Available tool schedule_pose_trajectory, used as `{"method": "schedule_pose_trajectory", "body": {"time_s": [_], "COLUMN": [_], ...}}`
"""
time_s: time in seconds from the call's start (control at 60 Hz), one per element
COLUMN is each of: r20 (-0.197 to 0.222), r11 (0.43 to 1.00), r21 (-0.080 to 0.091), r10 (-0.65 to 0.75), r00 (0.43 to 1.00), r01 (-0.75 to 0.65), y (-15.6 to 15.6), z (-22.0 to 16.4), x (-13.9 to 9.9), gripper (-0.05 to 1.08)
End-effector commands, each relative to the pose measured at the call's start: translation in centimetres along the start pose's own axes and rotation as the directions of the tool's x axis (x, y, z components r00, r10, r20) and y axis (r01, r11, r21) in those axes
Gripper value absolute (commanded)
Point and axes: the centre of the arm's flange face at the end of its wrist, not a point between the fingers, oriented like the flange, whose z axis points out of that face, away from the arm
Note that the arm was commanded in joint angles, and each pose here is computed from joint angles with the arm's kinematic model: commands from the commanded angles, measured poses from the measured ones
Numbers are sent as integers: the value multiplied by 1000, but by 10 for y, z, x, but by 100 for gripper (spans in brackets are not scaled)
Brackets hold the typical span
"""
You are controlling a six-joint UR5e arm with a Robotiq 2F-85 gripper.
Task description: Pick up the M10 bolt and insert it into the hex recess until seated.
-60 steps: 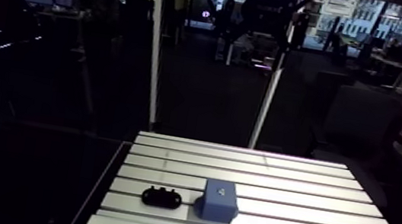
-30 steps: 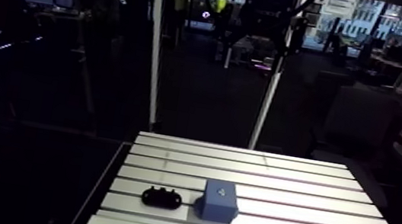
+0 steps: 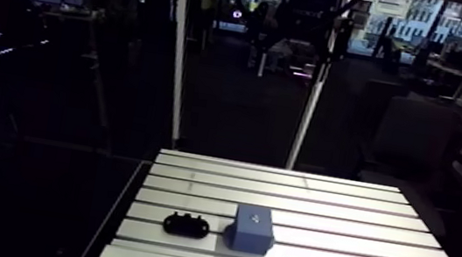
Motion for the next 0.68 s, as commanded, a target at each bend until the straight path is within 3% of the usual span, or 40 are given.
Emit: {"method": "schedule_pose_trajectory", "body": {"time_s": [0.017, 0.683], "r20": [1, 7], "r11": [1000, 1000], "r21": [0, 1], "r10": [1, 2], "r00": [1000, 1000], "r01": [-1, -2], "y": [0, 1], "z": [1, 4], "x": [2, 5], "gripper": [1, 1]}}
